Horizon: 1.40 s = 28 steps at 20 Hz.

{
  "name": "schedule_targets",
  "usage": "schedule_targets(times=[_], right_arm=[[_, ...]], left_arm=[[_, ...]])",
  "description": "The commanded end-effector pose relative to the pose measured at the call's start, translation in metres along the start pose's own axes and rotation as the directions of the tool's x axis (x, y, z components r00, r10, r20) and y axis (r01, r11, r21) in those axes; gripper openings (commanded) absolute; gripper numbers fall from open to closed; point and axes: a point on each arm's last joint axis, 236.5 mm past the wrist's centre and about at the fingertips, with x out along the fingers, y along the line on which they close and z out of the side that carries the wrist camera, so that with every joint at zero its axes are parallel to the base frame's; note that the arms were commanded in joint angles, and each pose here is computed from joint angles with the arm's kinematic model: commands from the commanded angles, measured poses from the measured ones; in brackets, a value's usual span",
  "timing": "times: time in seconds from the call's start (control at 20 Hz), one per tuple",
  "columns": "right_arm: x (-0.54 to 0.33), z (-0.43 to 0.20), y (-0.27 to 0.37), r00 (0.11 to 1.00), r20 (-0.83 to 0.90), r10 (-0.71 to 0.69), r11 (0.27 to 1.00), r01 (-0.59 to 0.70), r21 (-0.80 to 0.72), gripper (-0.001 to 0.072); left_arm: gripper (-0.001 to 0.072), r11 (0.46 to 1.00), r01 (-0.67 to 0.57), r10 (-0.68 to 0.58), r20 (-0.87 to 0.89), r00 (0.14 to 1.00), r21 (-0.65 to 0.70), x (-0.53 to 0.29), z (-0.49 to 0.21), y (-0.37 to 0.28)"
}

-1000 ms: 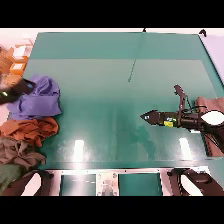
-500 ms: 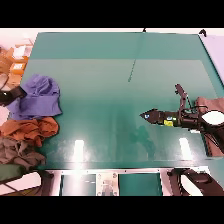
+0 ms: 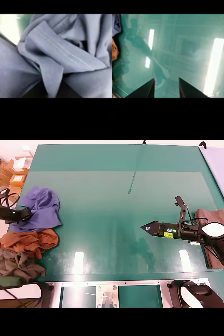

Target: Fold the shirts.

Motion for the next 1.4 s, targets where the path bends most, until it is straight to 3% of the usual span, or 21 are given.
schedule_targets(times=[0.0, 0.1, 0.15, 0.3, 0.4, 0.55, 0.7, 0.8, 0.95, 1.0, 1.05, 1.1, 1.3, 1.35], right_arm=[[-0.001, 0.002, 0.003, 1.0, 0.007, 0.01, 1.0, -0.01, 0.004, 0.0252], [-0.004, 0.01, 0.01, 0.999, 0.025, 0.024, 1.0, -0.024, -0.002, 0.0149], [-0.008, 0.019, 0.014, 0.999, 0.044, 0.027, 1.0, -0.026, -0.015, 0.0025], [-0.03, 0.053, 0.027, 0.992, 0.122, 0.034, 0.998, -0.028, -0.053, 0.0018], [-0.053, 0.08, 0.031, 0.981, 0.192, 0.028, 0.998, -0.017, -0.06, 0.0017], [-0.088, 0.111, 0.029, 0.961, 0.276, 0.007, 0.999, 0.008, -0.054, 0.0017], [-0.112, 0.127, 0.017, 0.941, 0.336, -0.027, 0.999, 0.038, -0.025, 0.0017], [-0.115, 0.126, 0.009, 0.943, 0.331, -0.039, 0.999, 0.043, -0.004, 0.0017], [-0.112, 0.124, 0.005, 0.949, 0.314, -0.039, 0.999, 0.038, 0.008, 0.0018], [-0.111, 0.124, 0.004, 0.95, 0.31, -0.042, 0.999, 0.041, 0.011, 0.0019], [-0.111, 0.123, 0.002, 0.951, 0.307, -0.048, 0.999, 0.047, 0.012, 0.0053], [-0.111, 0.122, -0.001, 0.951, 0.302, -0.059, 0.998, 0.059, 0.011, 0.0143], [-0.113, 0.108, -0.031, 0.953, 0.246, -0.177, 0.983, 0.159, 0.091, 0.0511], [-0.116, 0.101, -0.046, 0.948, 0.218, -0.232, 0.97, 0.209, 0.125, 0.0514]], left_arm=[[0.0021, 0.99, 0.141, -0.142, 0.037, 0.989, 0.028, -0.027, 0.029, -0.038], [0.002, 0.957, 0.284, -0.29, 0.159, 0.944, 0.059, -0.08, 0.078, -0.086], [0.002, 0.935, 0.335, -0.353, 0.211, 0.912, 0.116, -0.11, 0.098, -0.116], [0.002, 0.845, 0.414, -0.504, 0.244, 0.828, 0.339, -0.197, 0.109, -0.232], [0.002, 0.74, 0.498, -0.616, 0.158, 0.772, 0.451, -0.23, 0.077, -0.318], [0.0021, 0.578, 0.608, -0.717, -0.016, 0.697, 0.544, -0.245, 0.006, -0.426], [0.0021, 0.464, 0.67, -0.729, -0.179, 0.66, 0.58, -0.226, -0.065, -0.5], [0.0021, 0.424, 0.708, -0.714, -0.273, 0.645, 0.565, -0.196, -0.108, -0.538], [0.0024, 0.409, 0.748, -0.651, -0.407, 0.641, 0.523, -0.131, -0.173, -0.575], [0.0161, 0.412, 0.761, -0.631, -0.446, 0.635, 0.501, -0.112, -0.192, -0.581], [0.0593, 0.424, 0.765, -0.613, -0.468, 0.637, 0.485, -0.096, -0.202, -0.583], [0.0699, 0.453, 0.761, -0.601, -0.471, 0.645, 0.465, -0.087, -0.201, -0.58], [0.07, 0.54, 0.732, -0.574, -0.454, 0.681, 0.416, -0.084, -0.129, -0.52], [0.07, 0.571, 0.721, -0.561, -0.454, 0.692, 0.394, -0.087, -0.104, -0.492]])
